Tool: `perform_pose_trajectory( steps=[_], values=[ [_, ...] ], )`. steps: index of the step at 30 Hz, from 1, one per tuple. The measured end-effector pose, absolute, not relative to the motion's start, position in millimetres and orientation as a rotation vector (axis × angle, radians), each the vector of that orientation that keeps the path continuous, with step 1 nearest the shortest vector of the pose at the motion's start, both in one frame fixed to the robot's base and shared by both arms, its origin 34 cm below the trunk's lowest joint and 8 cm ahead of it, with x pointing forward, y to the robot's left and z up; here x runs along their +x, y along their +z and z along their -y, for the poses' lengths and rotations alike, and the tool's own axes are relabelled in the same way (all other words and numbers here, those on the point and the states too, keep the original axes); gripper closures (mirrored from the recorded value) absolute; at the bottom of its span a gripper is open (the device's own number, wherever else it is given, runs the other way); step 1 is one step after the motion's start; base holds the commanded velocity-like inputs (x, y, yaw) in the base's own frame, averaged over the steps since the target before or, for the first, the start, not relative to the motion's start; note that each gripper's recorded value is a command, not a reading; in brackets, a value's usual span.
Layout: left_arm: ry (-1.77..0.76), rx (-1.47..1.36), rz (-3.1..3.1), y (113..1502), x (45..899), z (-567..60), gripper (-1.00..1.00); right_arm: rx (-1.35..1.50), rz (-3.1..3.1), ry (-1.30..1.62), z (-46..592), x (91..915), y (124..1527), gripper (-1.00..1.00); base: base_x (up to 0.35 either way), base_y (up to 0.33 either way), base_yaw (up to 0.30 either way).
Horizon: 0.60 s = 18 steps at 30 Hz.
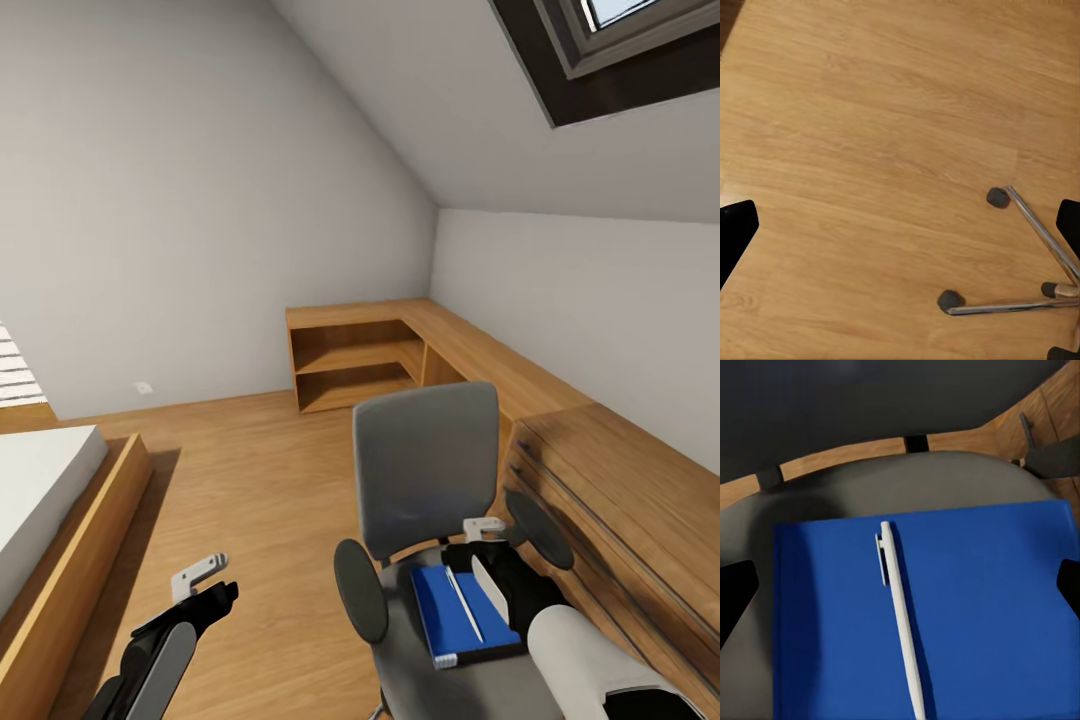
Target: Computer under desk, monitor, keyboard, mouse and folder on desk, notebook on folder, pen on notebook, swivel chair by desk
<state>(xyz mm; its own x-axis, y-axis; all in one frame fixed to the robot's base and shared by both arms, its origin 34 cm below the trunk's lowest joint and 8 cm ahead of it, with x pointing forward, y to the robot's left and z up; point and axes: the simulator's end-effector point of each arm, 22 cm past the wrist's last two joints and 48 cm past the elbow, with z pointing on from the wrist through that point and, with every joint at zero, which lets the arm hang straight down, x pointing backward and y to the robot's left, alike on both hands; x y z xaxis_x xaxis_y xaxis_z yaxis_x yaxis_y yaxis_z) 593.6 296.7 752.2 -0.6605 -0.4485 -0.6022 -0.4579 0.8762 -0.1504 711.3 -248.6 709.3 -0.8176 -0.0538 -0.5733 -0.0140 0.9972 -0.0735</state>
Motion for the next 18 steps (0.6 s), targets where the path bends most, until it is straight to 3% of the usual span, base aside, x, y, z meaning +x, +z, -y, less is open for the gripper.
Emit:
perform_pose_trajectory(
  steps=[18],
  values=[
    [0.014, -0.724, -2.294, 766.9, 606.4, -319.5, -1.00, -0.038, -2.541, -0.108, 266.3, 708.2, 692.6, -1.00, 0.005, 0.000, 0.000]
  ],
)
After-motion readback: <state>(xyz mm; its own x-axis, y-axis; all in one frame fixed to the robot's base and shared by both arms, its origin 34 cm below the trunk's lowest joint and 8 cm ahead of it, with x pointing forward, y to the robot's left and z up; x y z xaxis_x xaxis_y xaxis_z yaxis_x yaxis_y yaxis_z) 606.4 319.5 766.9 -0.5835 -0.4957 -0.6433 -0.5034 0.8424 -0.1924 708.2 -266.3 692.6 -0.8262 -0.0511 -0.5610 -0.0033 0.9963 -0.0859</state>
